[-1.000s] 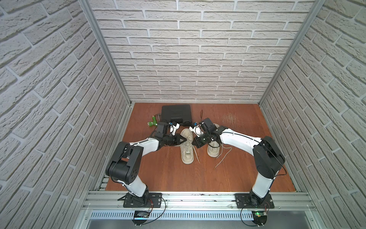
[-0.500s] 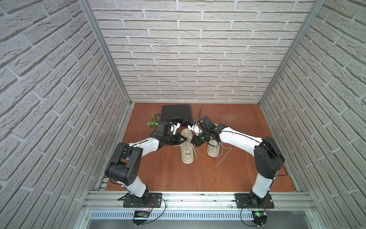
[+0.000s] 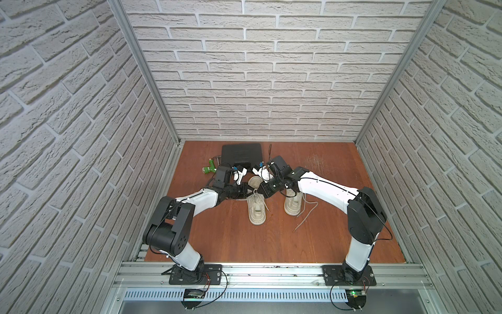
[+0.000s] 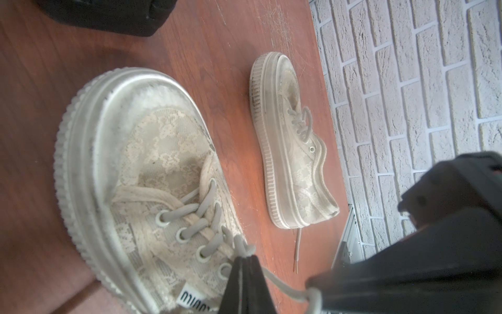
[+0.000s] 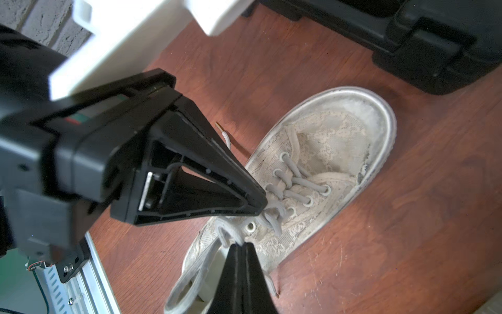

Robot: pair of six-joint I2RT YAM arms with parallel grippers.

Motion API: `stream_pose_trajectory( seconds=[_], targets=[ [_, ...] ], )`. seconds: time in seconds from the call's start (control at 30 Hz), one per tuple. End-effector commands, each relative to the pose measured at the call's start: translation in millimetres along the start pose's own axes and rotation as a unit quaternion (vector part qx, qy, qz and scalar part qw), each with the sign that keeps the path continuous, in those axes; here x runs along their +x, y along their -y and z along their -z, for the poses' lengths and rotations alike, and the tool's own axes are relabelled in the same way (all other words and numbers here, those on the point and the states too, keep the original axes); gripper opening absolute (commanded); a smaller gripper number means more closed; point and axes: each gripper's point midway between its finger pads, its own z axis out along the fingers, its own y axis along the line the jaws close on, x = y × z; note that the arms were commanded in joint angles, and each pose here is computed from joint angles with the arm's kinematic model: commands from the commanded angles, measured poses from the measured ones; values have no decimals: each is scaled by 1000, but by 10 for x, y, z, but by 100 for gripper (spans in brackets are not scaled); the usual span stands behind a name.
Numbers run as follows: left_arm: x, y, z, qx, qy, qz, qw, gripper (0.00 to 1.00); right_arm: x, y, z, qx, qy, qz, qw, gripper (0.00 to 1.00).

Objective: Tie the shoes
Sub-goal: Cross the shoelace with the shoelace.

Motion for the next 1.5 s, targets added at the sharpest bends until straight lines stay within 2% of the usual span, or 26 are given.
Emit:
stream_pose_trajectory(
  seconds=[0.0, 0.3, 0.73, 1.1, 1.47],
  targets=[
    [-106, 108, 57, 2, 18, -23, 1000, 0, 49, -24, -94, -4, -12, 9, 1000, 3],
    [-127, 108, 96, -7, 26, -26, 999, 0, 221, 45, -223, 3, -40, 2, 999, 3],
    [-131, 222, 129, 6, 29, -44, 999, 0, 235, 84, -299, 8, -46, -9, 999, 3],
    [-59, 255, 76, 10, 19, -46, 999, 0, 101, 106, -282, 6, -23, -47, 999, 3],
    [-35, 273, 75, 13, 18, -46, 999, 0, -54, 64, -287, -34, 20, -95, 995, 3]
  ],
)
